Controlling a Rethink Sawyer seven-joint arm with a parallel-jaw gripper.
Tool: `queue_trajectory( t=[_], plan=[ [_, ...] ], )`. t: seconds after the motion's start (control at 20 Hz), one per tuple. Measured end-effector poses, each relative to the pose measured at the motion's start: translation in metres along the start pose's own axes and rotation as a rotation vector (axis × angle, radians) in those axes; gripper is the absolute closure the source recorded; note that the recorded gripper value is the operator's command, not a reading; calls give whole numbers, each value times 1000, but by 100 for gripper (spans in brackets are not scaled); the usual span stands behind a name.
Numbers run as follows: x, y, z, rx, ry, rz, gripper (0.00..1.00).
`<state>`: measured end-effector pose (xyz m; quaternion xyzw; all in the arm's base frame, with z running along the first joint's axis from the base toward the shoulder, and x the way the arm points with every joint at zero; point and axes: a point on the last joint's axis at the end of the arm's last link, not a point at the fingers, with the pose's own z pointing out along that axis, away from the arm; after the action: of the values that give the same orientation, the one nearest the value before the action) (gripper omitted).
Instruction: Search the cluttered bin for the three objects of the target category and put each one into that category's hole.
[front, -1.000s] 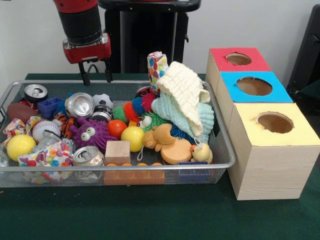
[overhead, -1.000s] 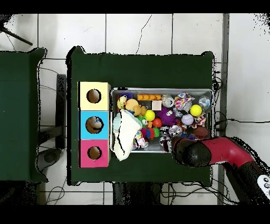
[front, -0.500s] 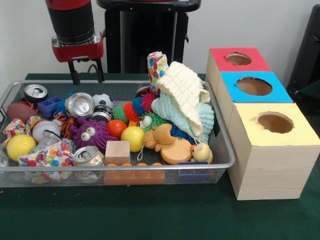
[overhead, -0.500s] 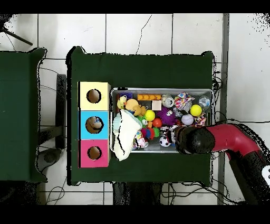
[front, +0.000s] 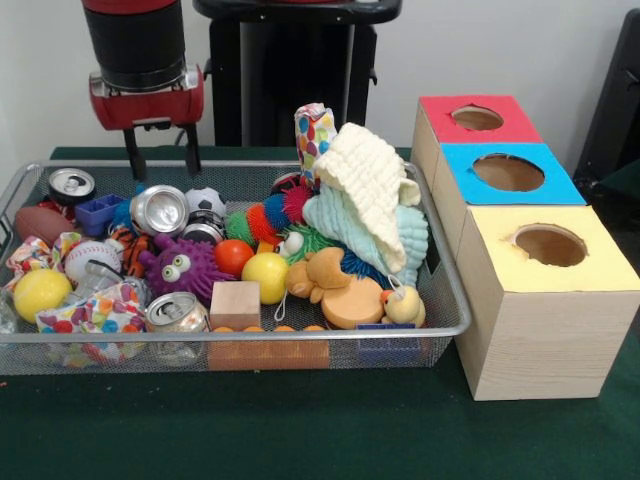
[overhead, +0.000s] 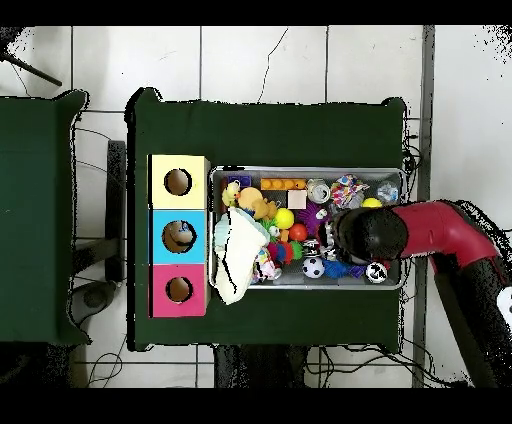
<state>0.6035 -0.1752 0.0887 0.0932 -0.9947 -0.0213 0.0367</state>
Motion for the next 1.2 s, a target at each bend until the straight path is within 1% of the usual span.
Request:
queue_trajectory(
  t=[0.1, 0.2, 0.25, 0.35, 0.4, 0.65, 0.75, 0.8, 0.9, 0.95, 1.05, 1.1, 1.2],
  plan=[
    [-14, -2, -2, 3, -9, -18, 0],
    [-23, -3, -4, 5, -15, -31, 0],
    [-36, -4, -5, 8, -19, -51, 0],
    [-45, -3, -7, 11, -19, -64, 0],
    [-53, -2, -8, 14, -18, -75, 0],
    [-87, 8, -13, 19, -4, -115, 0],
    [-104, 15, -15, 21, 4, -132, 0],
    [-118, 21, -17, 21, 11, -144, 0],
    [-128, 26, -18, 21, 16, -151, 0],
    [-138, 30, -19, 20, 21, -156, 0],
    [-153, 34, -20, 14, 26, -163, 0],
    [-160, 35, -20, 11, 27, -166, 0],
    [-168, 32, -20, 7, 24, -164, 0]
  ],
)
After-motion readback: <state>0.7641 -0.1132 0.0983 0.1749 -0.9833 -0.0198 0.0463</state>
